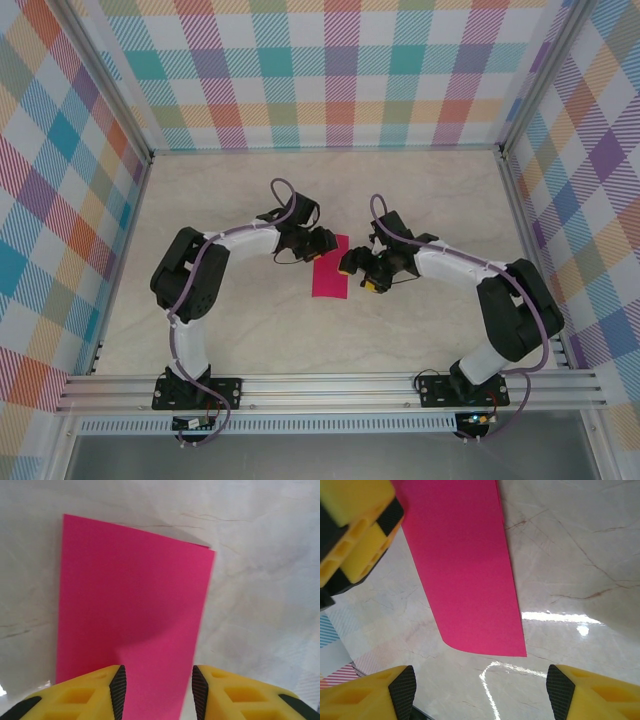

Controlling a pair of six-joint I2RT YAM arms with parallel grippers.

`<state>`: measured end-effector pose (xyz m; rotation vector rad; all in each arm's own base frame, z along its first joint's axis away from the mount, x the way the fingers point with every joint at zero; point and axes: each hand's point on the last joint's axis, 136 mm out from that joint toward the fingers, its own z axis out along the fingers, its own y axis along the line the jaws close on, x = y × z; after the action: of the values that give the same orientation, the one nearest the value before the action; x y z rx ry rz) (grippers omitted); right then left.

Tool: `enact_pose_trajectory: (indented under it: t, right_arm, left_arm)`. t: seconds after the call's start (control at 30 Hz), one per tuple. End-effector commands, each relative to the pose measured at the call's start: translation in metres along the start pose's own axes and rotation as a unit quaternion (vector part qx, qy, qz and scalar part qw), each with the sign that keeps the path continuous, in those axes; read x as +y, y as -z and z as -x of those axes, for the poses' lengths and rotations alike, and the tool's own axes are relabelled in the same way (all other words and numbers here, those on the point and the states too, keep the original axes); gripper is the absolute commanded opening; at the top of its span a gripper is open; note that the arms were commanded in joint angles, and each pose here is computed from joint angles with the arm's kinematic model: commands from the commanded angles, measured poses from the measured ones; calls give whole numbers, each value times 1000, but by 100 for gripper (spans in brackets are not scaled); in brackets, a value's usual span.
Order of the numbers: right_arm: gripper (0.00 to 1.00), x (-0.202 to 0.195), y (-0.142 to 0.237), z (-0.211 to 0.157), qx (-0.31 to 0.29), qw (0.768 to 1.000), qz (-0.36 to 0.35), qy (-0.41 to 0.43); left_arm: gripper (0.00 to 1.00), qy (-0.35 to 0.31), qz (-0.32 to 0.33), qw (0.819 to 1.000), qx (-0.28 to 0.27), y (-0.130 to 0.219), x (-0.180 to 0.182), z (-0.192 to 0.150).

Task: Fold a paper plane with a square sheet of paper (pick it up from the middle)
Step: Third fold the triangle at the center of the table.

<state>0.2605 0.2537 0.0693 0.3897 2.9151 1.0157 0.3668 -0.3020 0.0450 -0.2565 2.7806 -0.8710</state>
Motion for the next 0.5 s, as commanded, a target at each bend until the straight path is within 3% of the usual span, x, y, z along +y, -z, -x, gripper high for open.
enact_pose_trajectory:
  t: [0.0, 0.47]
  right_arm:
    - [72, 0, -8, -3, 15, 1000, 10, -20]
    - [66, -8, -27, -12, 47, 998, -4, -40]
  left_arm:
    - [41, 19, 37, 999, 5, -9, 15, -5]
    - [42, 33, 81, 996, 18, -14, 39, -15]
